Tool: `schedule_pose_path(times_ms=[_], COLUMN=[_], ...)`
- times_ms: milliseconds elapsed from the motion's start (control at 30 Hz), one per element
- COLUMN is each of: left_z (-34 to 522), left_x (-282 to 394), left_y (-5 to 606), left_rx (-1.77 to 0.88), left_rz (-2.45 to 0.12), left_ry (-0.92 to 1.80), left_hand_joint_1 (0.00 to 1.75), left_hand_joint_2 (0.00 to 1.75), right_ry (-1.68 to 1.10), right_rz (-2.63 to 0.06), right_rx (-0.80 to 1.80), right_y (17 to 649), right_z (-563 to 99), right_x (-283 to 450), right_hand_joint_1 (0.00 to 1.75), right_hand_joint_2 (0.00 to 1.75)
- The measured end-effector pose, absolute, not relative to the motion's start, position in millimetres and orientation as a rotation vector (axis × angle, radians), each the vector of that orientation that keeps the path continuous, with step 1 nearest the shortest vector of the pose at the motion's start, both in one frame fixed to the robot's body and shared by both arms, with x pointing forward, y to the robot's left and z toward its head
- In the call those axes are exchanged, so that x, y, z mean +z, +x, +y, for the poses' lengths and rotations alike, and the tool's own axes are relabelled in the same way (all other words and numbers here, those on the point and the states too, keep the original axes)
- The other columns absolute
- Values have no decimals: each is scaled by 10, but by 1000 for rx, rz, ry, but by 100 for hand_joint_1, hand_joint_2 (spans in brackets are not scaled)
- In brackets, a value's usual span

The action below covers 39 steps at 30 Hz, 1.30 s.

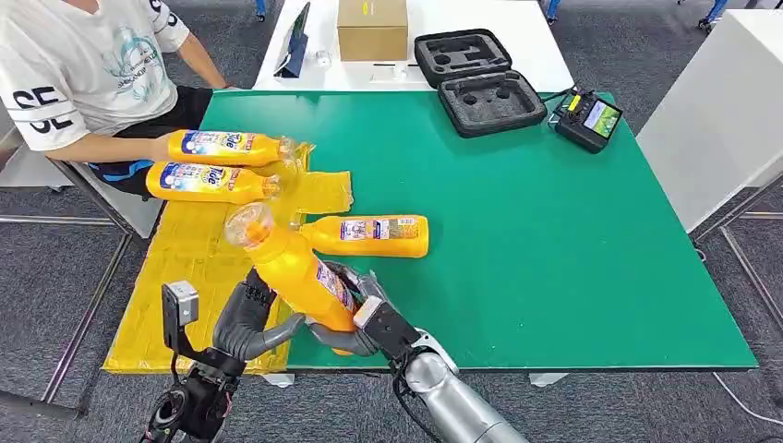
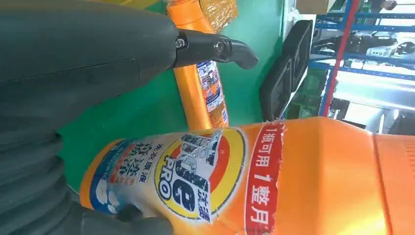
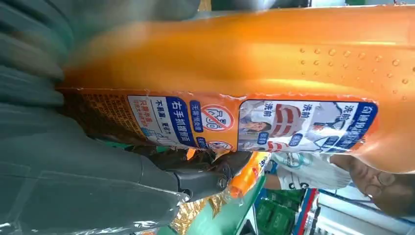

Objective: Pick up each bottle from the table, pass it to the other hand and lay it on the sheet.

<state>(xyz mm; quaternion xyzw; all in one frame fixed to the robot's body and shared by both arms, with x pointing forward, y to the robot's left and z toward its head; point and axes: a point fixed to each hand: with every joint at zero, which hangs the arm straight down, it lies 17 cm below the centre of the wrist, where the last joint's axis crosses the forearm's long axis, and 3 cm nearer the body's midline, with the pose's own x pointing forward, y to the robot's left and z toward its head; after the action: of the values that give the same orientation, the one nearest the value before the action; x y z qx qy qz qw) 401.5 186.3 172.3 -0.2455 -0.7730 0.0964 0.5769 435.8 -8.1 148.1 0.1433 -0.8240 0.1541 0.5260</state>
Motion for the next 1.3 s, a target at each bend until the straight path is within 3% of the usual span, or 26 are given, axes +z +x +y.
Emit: schedule_pose_path(times_ms=[500, 1267, 1300], left_z=[1705, 1612, 1617], left_x=[1816, 1587, 1565], left_y=[3975, 4184, 4185], left_rx=[218, 202, 209], left_rz=[-1757, -1673, -1667], left_ry=[-738, -713, -715], left_hand_joint_1=[0, 0, 42], left_hand_joint_2=[175, 175, 175], right_ry=[283, 97, 98], right_rz=[-1936, -1907, -1905], right_rx=[413, 862, 872], right_y=[4379, 4171, 4168], right_z=[-101, 589, 607], right_x=[1283, 1020, 1015], right_hand_joint_1=[175, 175, 175], right_hand_joint_2=[175, 175, 175])
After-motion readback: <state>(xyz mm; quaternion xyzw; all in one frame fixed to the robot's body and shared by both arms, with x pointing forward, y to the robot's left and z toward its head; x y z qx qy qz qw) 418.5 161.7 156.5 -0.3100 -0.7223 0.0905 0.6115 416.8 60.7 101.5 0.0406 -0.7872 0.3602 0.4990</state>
